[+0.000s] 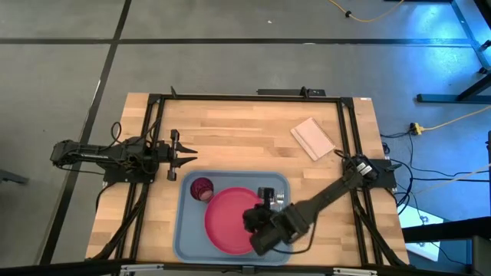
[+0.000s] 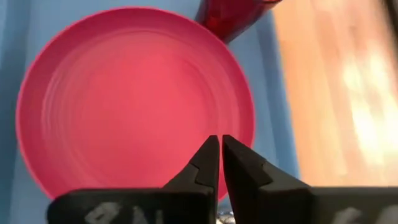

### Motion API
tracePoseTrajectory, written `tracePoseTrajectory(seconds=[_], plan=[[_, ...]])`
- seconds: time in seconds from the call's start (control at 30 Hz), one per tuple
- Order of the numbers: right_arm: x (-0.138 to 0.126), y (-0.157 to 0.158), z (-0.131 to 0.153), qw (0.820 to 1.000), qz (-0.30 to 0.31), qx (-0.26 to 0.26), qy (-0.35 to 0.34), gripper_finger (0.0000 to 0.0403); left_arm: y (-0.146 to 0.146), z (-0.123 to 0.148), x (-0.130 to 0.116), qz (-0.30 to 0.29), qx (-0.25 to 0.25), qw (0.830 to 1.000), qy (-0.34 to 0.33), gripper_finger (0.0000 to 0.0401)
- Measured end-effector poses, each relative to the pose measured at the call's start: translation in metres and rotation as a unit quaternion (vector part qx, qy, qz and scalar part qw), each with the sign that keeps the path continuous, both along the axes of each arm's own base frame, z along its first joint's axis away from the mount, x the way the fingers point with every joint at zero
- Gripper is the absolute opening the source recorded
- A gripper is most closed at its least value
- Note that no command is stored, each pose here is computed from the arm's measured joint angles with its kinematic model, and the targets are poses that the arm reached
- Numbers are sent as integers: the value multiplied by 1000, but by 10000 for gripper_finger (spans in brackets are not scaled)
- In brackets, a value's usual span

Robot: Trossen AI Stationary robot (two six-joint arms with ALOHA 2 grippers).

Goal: Pick and place plate/cup/fork/spoon on tray
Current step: Return to Home Position

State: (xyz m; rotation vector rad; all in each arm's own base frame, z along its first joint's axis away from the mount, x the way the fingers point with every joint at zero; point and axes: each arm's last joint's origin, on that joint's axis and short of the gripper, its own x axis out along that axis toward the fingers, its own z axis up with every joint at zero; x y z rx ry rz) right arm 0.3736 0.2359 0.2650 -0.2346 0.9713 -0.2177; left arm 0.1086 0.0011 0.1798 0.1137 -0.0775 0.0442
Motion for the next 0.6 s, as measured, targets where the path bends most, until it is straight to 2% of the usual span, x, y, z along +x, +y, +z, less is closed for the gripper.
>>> tracePoseTrajectory(seconds=[0.17,0.33,0.5,0.6], plan=[[12,-1,-19,995,80,49,21,25,0,0,0,0,0,1000,0,84],[15,-6,-33,983,151,102,-17,25,0,0,0,0,0,1000,0,84],[-3,-24,-50,967,191,150,-75,25,0,0,0,0,0,1000,0,84],[-25,-39,-46,952,212,192,-112,25,0,0,0,0,0,1000,0,84]])
